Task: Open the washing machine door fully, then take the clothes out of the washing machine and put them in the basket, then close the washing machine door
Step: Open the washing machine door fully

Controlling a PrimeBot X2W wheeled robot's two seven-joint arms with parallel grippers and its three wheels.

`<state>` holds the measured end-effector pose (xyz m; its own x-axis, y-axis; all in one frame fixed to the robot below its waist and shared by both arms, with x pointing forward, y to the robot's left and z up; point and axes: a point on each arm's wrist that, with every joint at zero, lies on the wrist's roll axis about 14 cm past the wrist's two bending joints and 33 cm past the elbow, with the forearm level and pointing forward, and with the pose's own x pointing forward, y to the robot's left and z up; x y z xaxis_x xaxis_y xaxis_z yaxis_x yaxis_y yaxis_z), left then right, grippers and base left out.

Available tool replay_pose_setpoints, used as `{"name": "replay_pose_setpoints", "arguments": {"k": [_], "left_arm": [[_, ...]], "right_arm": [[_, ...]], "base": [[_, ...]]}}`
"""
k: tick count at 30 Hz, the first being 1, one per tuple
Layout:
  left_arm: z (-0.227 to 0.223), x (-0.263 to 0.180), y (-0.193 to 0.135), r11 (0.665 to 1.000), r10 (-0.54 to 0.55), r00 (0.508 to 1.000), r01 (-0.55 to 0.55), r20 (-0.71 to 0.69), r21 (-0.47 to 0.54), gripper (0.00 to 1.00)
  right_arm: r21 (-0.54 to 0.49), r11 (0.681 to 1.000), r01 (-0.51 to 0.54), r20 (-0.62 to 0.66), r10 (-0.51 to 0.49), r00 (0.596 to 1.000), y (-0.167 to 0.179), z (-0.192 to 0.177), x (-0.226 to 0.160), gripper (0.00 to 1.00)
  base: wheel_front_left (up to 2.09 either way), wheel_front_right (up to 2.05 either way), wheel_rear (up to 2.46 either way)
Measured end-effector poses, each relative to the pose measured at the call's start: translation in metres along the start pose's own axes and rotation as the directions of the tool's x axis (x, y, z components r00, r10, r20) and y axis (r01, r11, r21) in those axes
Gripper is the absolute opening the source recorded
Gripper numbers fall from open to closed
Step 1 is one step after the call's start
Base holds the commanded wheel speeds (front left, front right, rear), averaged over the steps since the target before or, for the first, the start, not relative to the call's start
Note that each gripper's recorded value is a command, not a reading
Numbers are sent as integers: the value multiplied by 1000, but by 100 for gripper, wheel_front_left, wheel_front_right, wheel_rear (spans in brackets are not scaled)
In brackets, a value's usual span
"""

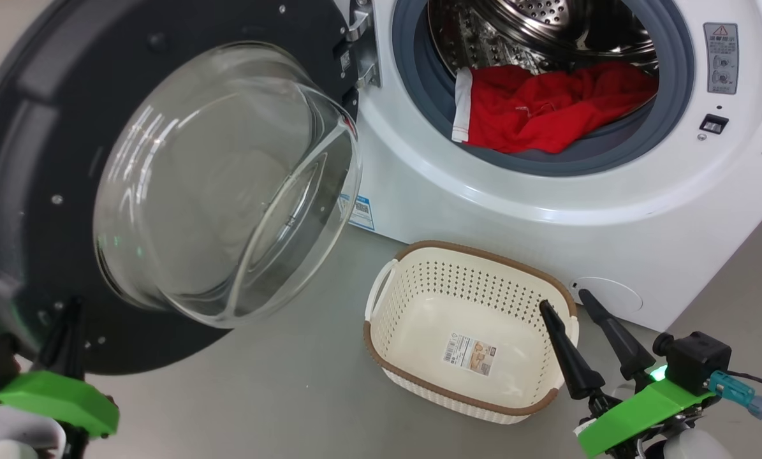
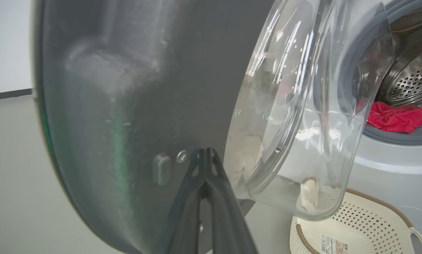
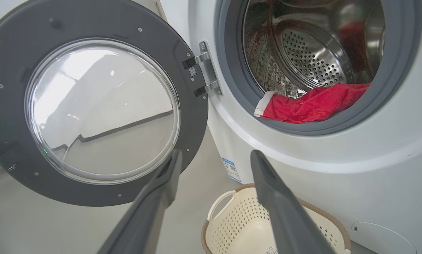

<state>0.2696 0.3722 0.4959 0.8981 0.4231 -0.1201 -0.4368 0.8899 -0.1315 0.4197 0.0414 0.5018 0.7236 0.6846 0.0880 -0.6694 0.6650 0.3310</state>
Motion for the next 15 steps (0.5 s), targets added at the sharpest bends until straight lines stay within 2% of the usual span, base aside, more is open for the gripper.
{"name": "replay_pose_setpoints", "arguments": {"k": [15], "left_arm": [[-2,23,30,998,57,996,-54,-63,41,0]], "right_arm": [[4,1000,-10,0,10,1000,1,-1,5,100]], "base": [[0,0,0]]}}
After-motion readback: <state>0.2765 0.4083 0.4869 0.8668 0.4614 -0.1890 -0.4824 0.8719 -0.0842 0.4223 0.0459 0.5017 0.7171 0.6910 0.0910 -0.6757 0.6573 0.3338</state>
